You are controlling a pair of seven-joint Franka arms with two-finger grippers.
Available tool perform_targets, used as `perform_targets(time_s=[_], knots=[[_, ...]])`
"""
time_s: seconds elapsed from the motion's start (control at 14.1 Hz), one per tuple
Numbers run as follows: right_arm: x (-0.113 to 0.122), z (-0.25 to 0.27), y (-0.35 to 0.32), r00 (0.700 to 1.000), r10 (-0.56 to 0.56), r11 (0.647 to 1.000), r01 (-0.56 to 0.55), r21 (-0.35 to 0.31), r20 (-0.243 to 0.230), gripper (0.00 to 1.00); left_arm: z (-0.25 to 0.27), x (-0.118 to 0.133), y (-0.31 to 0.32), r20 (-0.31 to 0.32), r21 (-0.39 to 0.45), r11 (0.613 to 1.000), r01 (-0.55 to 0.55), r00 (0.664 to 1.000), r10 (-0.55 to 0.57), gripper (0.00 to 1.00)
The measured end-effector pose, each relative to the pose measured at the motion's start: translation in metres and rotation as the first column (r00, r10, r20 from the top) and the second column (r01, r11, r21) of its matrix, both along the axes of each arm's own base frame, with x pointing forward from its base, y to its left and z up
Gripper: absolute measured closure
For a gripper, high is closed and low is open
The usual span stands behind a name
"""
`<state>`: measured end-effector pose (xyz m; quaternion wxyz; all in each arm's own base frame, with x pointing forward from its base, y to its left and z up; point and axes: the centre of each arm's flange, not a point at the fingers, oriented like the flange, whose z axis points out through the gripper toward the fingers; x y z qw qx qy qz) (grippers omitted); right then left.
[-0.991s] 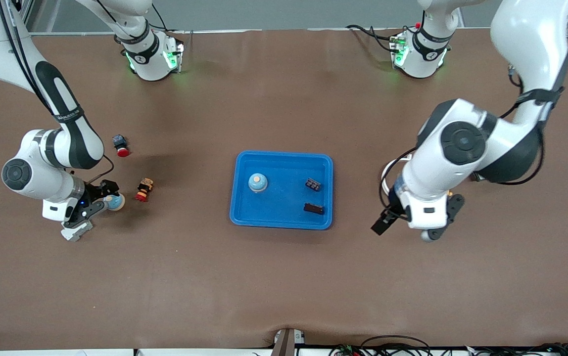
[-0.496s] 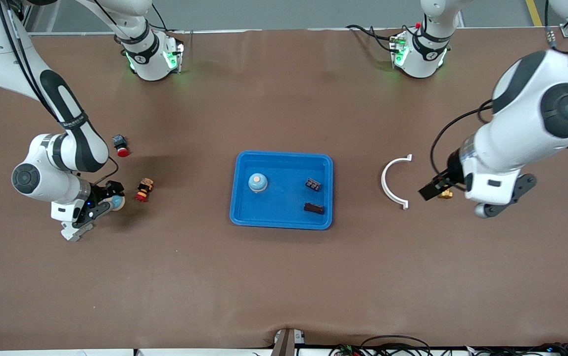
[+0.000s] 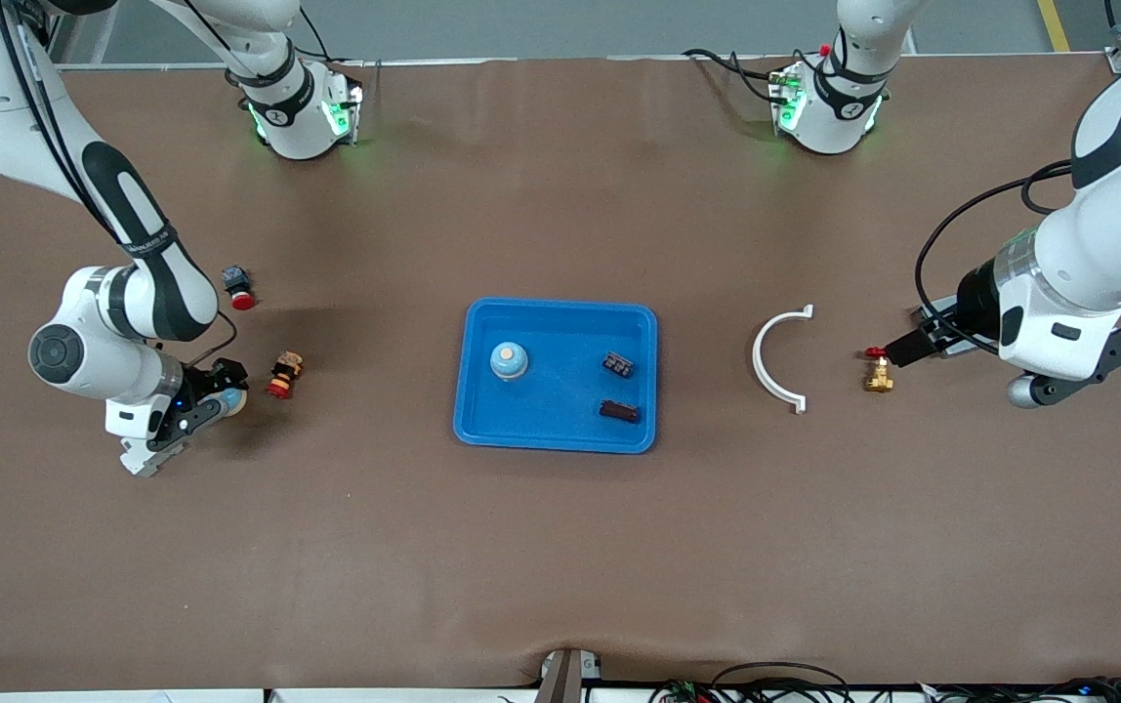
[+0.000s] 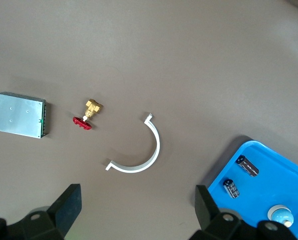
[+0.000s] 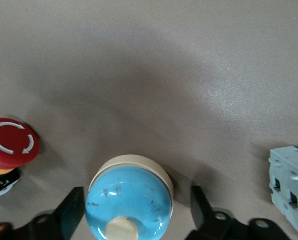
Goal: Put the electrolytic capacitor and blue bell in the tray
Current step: 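Grasp the second blue bell with the right gripper while the left gripper withdraws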
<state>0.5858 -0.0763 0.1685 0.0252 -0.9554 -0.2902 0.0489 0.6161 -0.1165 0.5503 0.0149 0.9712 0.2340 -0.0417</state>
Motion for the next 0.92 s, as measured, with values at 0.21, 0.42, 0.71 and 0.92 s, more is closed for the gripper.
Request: perform_targets(time_s=[0.21, 0.42, 0.71, 0.92], knots=[[0.002, 0.003, -0.001, 1.0, 0.0, 1.0, 0.0, -0.003, 0.007, 0.33, 0.0, 0.0, 0.005, -0.002, -0.001, 1.0, 0.022, 1.0, -0.022, 0.0], [0.002, 0.003, -0.001, 1.0, 0.0, 1.0, 0.0, -0.003, 0.007, 0.33, 0.0, 0.001, 0.007, -0.002, -0.001, 1.0, 0.027, 1.0, -0.027, 0.0], [0.006, 0.009, 0.0, 1.0, 0.002, 1.0, -0.002, -0.004, 0.012, 0.33, 0.0, 0.001, 0.006, -0.002, -0.001, 1.0, 0.028, 1.0, -0.028, 0.0], [0.014, 0.042, 0.008, 0.998, -0.022, 1.0, 0.021, -0.016, -0.063, 0.33, 0.002, 0.0, 0.005, 0.003, 0.003, 1.0, 0.031, 1.0, -0.031, 0.0]])
